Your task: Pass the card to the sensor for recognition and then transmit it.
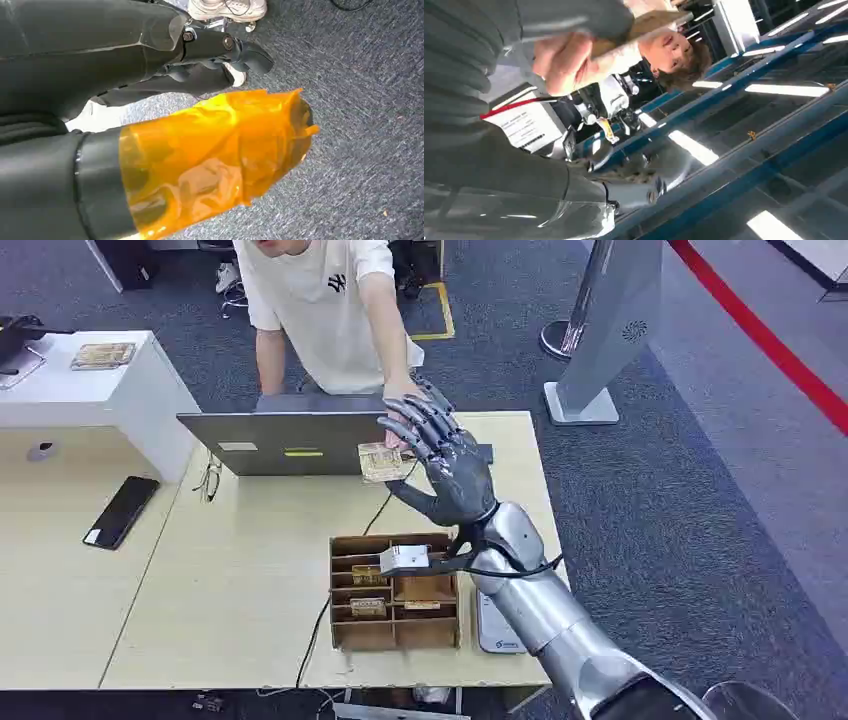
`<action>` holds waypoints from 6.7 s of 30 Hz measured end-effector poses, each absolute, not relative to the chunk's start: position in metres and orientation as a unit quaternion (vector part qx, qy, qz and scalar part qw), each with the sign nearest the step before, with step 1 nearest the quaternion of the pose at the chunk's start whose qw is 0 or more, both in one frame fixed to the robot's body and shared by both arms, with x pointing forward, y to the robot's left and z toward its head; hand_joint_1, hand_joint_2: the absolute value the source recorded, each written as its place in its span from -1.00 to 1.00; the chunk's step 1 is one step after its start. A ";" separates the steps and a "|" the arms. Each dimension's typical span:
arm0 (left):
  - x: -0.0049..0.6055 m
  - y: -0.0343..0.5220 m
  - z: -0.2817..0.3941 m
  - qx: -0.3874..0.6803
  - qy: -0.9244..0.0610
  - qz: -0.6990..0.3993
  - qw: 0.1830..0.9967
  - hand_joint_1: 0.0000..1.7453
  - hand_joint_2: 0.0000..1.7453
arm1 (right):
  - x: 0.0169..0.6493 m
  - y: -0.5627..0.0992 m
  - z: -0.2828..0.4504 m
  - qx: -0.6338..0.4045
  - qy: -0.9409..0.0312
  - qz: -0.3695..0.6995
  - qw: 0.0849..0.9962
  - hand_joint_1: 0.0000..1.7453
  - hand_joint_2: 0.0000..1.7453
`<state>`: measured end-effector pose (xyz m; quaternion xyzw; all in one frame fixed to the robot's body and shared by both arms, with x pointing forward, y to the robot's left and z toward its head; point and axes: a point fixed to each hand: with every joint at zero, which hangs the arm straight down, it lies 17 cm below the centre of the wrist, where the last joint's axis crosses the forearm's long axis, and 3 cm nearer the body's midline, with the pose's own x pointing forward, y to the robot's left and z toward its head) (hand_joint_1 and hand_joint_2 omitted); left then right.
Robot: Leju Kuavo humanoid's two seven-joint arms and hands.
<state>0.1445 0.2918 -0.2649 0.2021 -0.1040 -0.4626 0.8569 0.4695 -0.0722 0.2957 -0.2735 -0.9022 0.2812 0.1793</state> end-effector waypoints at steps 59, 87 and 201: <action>0.128 0.284 -0.268 0.189 -0.091 -0.429 0.879 -1.00 -1.00 | 0.519 -0.195 0.264 -0.267 -0.878 0.099 0.384 1.00 1.00; 0.114 0.293 -0.271 0.188 -0.080 -0.383 0.901 -1.00 -1.00 | 0.507 -0.231 0.152 -0.126 -0.786 0.224 0.562 1.00 1.00; 0.090 0.301 -0.275 0.176 -0.043 -0.295 0.938 -1.00 -1.00 | 0.402 -0.248 0.032 0.018 -0.566 0.335 0.753 1.00 1.00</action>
